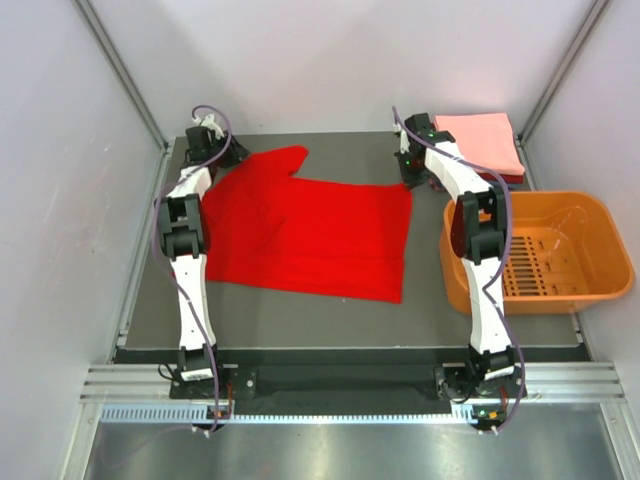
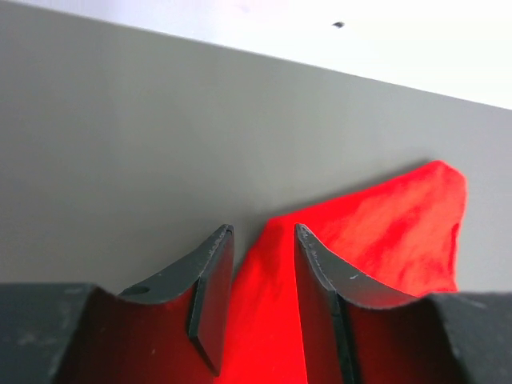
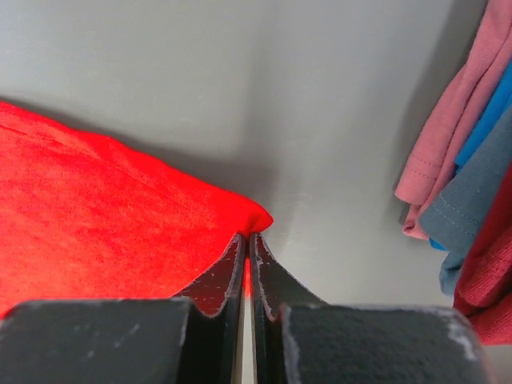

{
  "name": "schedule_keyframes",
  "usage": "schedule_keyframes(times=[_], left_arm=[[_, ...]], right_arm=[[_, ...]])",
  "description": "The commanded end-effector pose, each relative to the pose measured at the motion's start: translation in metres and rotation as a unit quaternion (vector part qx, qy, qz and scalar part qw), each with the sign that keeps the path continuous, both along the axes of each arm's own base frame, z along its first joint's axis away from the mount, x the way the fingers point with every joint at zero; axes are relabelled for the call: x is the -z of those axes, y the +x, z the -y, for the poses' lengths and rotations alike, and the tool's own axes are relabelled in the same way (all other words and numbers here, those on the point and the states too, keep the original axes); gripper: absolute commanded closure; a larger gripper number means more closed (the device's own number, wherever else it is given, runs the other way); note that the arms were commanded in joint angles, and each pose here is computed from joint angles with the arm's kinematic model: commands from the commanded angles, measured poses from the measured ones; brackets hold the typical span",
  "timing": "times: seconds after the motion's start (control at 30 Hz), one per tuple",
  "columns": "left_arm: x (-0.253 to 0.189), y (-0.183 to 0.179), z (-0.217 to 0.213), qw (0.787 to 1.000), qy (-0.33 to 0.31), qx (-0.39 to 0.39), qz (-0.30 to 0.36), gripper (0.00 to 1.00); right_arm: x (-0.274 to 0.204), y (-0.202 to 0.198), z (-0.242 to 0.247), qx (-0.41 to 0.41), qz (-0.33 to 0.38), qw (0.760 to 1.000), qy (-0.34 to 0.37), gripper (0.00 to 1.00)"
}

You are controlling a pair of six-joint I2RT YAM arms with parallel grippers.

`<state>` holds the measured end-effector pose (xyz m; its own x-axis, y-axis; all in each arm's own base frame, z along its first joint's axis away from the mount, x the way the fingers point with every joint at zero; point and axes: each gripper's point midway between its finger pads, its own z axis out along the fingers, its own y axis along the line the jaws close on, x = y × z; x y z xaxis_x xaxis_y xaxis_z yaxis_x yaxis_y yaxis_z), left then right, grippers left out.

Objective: Fold and stack the t-shirts
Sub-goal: Fold the tshirt

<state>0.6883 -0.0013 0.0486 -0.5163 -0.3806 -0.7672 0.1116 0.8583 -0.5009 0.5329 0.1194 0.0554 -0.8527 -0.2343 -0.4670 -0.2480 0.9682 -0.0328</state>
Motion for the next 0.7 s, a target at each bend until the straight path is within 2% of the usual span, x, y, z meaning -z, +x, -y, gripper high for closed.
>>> schedule_keyframes(times=[0.0, 0.23, 0.33, 0.37, 0.43, 0.47, 0.57, 0.67], left_arm=[[0.009, 0.004, 0.012, 0.999, -0.026, 0.018, 0.009, 0.58], [0.013, 0.007, 0.027, 0.998, -0.042, 0.035, 0.01, 0.62], [0.011, 0.006, 0.028, 0.999, -0.039, 0.036, 0.009, 0.79], [0.01, 0.006, 0.027, 0.999, -0.037, 0.034, 0.009, 0.91], [-0.003, 0.007, 0.023, 0.999, -0.028, 0.028, 0.017, 1.0], [-0.005, 0.007, 0.022, 0.999, -0.026, 0.024, 0.015, 1.0], [-0.049, 0.006, 0.014, 0.998, -0.025, 0.022, 0.05, 1.0], [-0.081, 0.0, 0.001, 0.996, -0.05, 0.019, 0.071, 1.0]], right_arm=[[-0.048, 0.009, -0.003, -0.006, 0.058, 0.998, 0.0, 1.0], [-0.05, 0.009, -0.003, -0.007, 0.059, 0.998, -0.004, 1.0], [-0.051, 0.008, -0.002, -0.008, 0.06, 0.998, -0.005, 1.0], [-0.05, 0.008, -0.001, -0.007, 0.059, 0.998, -0.008, 1.0], [-0.051, 0.008, 0.0, -0.006, 0.06, 0.998, -0.011, 1.0], [-0.05, 0.008, 0.002, -0.003, 0.061, 0.998, -0.017, 1.0], [-0.06, 0.009, 0.006, 0.006, 0.075, 0.997, -0.019, 1.0], [-0.073, 0.009, 0.005, 0.006, 0.098, 0.995, -0.014, 1.0]])
